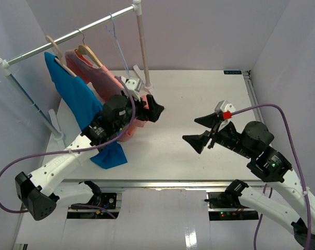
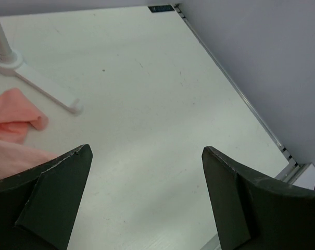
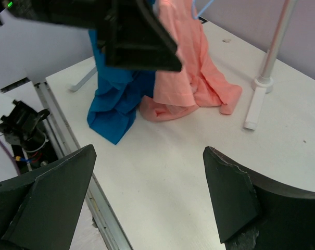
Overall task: Place the t-shirt on the hanger
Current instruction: Reset both arms
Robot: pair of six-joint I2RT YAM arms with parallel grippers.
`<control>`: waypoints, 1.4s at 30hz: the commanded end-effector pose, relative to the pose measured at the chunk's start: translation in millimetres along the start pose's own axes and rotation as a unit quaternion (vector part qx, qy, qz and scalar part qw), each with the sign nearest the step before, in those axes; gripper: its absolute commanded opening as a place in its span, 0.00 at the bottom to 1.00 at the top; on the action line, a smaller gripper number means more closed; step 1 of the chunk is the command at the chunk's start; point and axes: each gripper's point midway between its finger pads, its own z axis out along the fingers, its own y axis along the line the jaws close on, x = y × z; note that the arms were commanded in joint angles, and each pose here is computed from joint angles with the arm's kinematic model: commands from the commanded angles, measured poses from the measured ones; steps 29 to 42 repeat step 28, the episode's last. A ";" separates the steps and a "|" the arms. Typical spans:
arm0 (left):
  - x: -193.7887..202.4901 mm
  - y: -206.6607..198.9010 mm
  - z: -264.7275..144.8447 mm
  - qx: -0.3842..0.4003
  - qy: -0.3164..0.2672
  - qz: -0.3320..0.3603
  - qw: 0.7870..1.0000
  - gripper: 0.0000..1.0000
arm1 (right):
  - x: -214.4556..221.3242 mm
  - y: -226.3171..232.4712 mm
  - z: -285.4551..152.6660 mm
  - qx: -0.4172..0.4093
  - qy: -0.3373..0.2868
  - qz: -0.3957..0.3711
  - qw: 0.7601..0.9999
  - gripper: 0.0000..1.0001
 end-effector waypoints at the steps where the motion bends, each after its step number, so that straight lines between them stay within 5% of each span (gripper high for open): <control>1: 5.7 -21.7 -23.3 0.047 -0.034 -0.021 0.998 0.98 | 12.3 -25.6 6.0 0.075 0.006 0.034 0.997 0.90; 10: 75.2 -62.2 -30.9 0.173 0.004 0.001 0.985 0.98 | 67.5 -79.5 4.0 0.241 0.041 0.107 0.964 0.90; 18: 75.6 -62.1 -54.7 0.202 -0.059 0.029 0.977 0.98 | 85.2 -75.6 6.6 0.220 0.023 0.105 0.970 0.90; 42: 70.4 -65.0 -62.0 0.200 -0.070 0.042 0.976 0.98 | 83.5 -73.1 6.4 0.210 0.020 0.093 0.973 0.90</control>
